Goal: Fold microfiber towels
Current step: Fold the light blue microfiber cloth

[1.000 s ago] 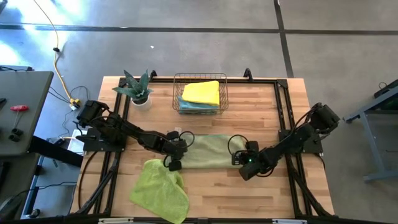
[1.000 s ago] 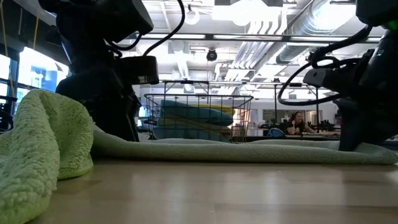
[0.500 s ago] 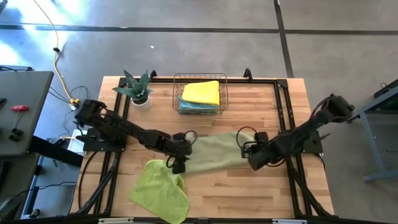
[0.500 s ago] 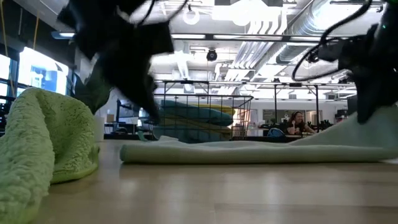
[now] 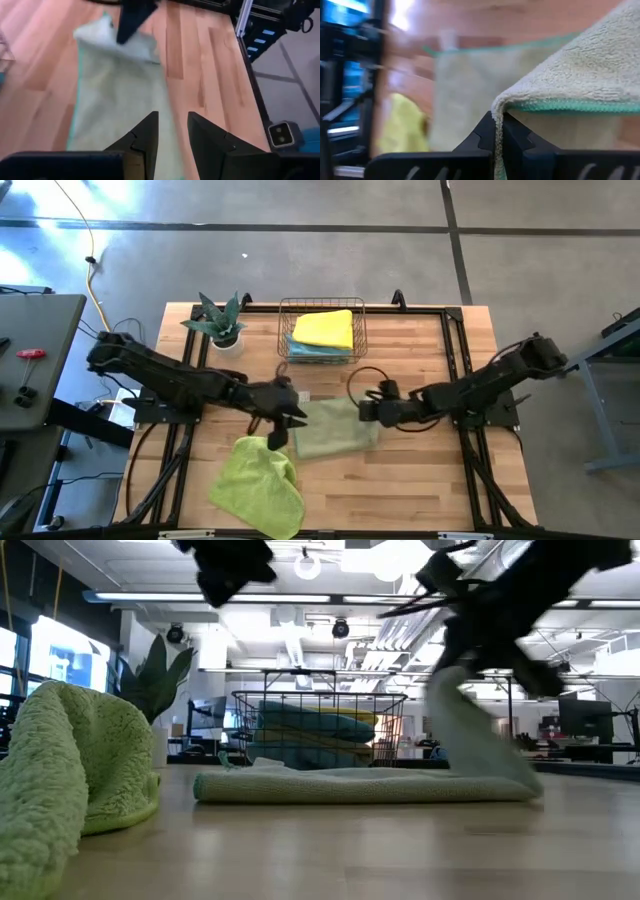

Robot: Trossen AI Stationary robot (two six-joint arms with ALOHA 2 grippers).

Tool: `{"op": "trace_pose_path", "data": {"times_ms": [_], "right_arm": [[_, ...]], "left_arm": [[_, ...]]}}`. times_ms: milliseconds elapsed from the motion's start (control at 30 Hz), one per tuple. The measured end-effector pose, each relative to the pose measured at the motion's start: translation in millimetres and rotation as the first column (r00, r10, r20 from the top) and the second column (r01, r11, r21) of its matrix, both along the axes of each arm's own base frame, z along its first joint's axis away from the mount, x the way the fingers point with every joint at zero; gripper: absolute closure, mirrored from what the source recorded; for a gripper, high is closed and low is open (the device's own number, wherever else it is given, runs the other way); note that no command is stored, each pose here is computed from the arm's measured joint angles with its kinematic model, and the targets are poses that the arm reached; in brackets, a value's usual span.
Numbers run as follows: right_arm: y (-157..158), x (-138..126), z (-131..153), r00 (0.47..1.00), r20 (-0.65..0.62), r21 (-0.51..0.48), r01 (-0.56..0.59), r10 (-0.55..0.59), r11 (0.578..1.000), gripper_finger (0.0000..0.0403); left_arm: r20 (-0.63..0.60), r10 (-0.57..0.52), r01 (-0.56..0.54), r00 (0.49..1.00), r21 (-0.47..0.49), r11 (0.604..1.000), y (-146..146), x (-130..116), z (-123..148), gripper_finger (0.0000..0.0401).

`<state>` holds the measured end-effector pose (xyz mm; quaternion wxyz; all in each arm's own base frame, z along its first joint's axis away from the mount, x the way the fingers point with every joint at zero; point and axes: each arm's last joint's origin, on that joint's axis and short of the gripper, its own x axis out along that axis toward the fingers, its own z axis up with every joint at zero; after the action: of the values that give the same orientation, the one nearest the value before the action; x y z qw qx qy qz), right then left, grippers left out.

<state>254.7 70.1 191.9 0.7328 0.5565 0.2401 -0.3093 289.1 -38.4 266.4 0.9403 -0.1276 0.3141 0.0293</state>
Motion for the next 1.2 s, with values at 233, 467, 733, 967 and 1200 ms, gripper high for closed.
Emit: {"op": "trace_pose_path", "data": {"times_ms": [233,467,733,967,1200], "right_arm": [[-7.8,40.6,-16.5,0.984,0.172,-0.010,-0.039,0.040,0.999,0.0403],[4.5,87.5,-25.2,0.976,0.149,-0.013,-0.161,0.161,0.987,0.0403],[19.8,140.9,-22.6,0.945,0.122,-0.054,-0.298,0.303,0.953,0.0403],[27.3,161.2,-37.1,0.931,0.099,-0.029,-0.351,0.352,0.936,0.0403],[35.3,161.6,-40.8,0.920,0.093,-0.021,-0.380,0.380,0.925,0.0386]], "left_arm": [[0.066,0.038,-0.039,0.997,0.014,0.999,4.9,-24.9,27.1,0.0307],[0.060,0.054,-0.055,0.997,0.016,0.998,7.5,-40.4,36.0,0.0307],[0.052,0.059,-0.060,0.997,0.012,0.998,8.1,-44.0,37.5,0.0307],[0.051,0.071,-0.071,0.996,-0.004,0.997,8.1,-44.0,37.5,0.0307],[0.051,0.092,-0.091,0.994,-0.030,0.995,8.1,-44.1,37.6,0.0307]]}}
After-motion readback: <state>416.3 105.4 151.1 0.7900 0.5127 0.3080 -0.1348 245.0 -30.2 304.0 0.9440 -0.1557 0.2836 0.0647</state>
